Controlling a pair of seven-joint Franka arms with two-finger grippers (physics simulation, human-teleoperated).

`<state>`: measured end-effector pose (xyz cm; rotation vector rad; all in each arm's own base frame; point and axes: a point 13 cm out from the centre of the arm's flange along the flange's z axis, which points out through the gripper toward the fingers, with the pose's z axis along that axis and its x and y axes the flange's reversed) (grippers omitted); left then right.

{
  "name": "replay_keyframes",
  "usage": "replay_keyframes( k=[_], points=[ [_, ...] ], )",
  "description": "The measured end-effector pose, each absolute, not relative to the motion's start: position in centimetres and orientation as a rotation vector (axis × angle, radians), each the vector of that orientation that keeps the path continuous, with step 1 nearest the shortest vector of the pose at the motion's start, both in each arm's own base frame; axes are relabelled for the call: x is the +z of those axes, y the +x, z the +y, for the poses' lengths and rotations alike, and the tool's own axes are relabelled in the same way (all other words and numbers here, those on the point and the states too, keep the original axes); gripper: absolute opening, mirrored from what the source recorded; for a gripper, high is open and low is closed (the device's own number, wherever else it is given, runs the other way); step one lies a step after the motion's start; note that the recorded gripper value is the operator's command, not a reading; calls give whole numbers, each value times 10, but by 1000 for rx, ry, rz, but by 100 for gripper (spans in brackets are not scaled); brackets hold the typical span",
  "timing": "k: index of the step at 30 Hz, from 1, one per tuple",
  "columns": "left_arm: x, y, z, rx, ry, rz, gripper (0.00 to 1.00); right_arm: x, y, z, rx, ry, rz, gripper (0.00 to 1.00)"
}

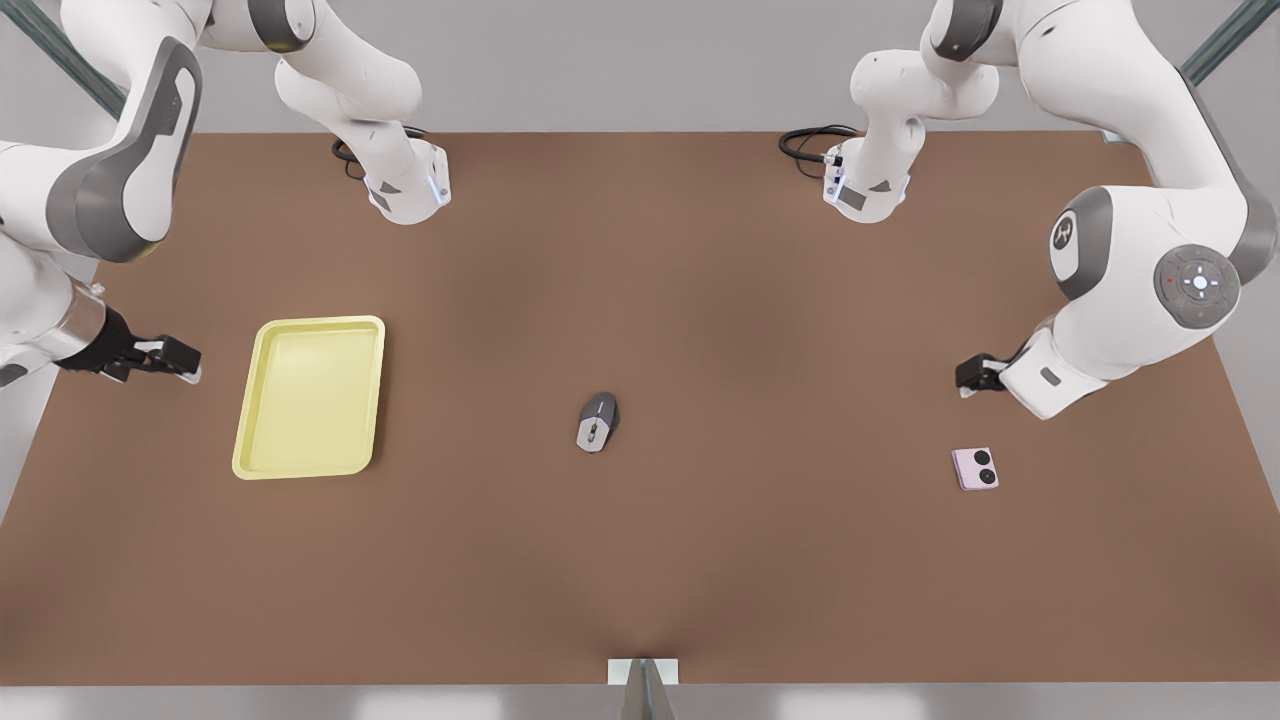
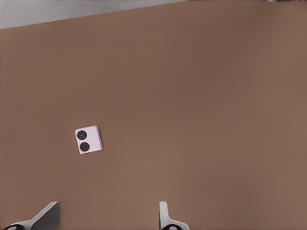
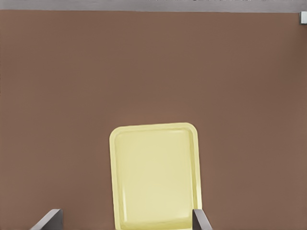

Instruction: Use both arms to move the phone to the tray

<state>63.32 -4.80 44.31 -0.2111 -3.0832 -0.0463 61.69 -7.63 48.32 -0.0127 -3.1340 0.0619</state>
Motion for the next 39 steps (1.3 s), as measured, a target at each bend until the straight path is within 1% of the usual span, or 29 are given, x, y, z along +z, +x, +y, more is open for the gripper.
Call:
replay_keyframes(
  k=[2, 3, 5, 8, 12, 14, 17, 21, 24, 30, 39],
  points=[
    [439, 637, -47, -53, -212, -3088, 100, 484, 618, -75, 61, -3, -3140, 100],
    [425, 641, -43, -57, -201, -3071, 100, 484, 619, -76, 60, -1, -3142, 100],
    [380, 647, -23, -65, -134, -3025, 100, 484, 620, -76, 56, 2, -3145, 100],
    [294, 639, 17, -38, 9, -2970, 100, 484, 621, -75, 53, 11, -3149, 100],
    [202, 638, 50, 10, 157, -2990, 100, 483, 622, -74, 51, 22, -3150, 100],
    [169, 643, 60, 43, 230, -3019, 100, 482, 623, -72, 50, 31, -3150, 100],
    [133, 648, 77, 76, 338, -3055, 100, 482, 623, -72, 49, 37, -3150, 100],
    [99, 646, 101, 82, 425, -3081, 100, 482, 623, -73, 49, 40, -3151, 100],
    [80, 644, 109, 71, 403, -3101, 100, 482, 623, -73, 50, 43, -3151, 100],
    [66, 648, 116, 47, 269, -3144, 100, 482, 623, -72, 50, 51, -3151, 100],
    [37, 642, 125, 8, 102, -3145, 100, 482, 623, -72, 50, 55, -3151, 100]
  ],
)
